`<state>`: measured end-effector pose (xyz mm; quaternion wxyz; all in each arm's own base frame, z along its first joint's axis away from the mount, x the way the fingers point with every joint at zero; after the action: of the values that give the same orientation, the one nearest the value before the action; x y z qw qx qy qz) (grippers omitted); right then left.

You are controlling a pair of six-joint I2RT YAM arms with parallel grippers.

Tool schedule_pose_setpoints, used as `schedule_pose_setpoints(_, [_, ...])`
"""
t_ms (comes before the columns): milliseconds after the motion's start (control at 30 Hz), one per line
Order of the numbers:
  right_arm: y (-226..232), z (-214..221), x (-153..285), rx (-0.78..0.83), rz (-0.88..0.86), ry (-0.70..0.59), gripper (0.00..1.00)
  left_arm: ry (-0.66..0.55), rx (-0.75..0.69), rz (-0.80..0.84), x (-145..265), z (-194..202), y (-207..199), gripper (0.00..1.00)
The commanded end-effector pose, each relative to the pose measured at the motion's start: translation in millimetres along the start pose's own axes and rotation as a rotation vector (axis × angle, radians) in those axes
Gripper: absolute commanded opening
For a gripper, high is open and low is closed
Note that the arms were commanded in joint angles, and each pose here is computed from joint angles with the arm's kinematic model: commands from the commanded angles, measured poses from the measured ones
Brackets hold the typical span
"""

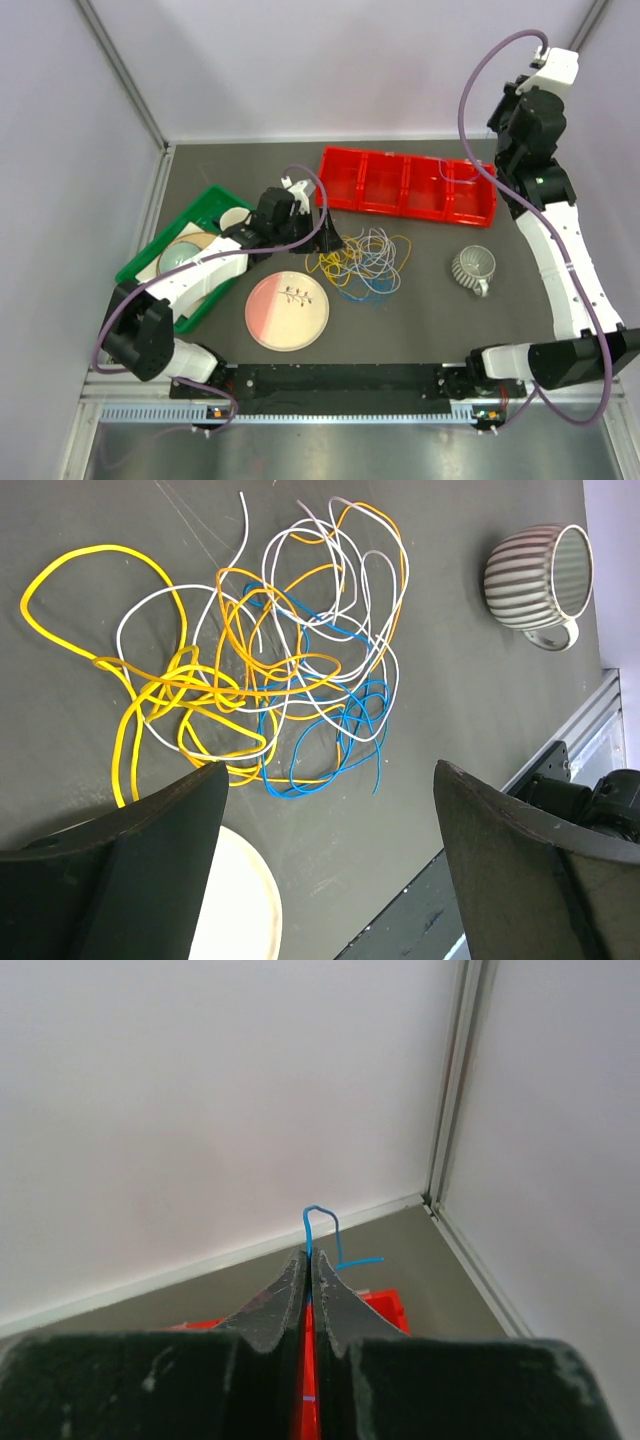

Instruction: Untangle the cables

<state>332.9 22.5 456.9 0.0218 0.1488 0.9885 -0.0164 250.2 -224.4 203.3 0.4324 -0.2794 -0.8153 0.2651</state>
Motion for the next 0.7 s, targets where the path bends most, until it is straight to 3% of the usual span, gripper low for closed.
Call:
schedule_pose_setpoints(0, [-12, -20, -14, -0.037, 0.025, -0.074, 0.00, -0.045, -0.011, 0.037, 10, -7, -9, 0.89])
schedule_pose_setpoints(667, [-23, 34, -53, 0.057, 0.091, 0.040, 0.00, -0.045, 0.012, 0.026, 6, -10, -10, 0.89])
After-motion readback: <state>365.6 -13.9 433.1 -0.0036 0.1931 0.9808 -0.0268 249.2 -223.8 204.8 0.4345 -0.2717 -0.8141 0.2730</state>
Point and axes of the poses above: each gripper's point midway between its finger pads, its own x axis back along the fingers, its own y axis along the line the jaws close on, z = x × y, the point moved 8 cm from there along x, back along the fingers, and after that the axes turned 8 degrees about x, right-handed, at the moved point
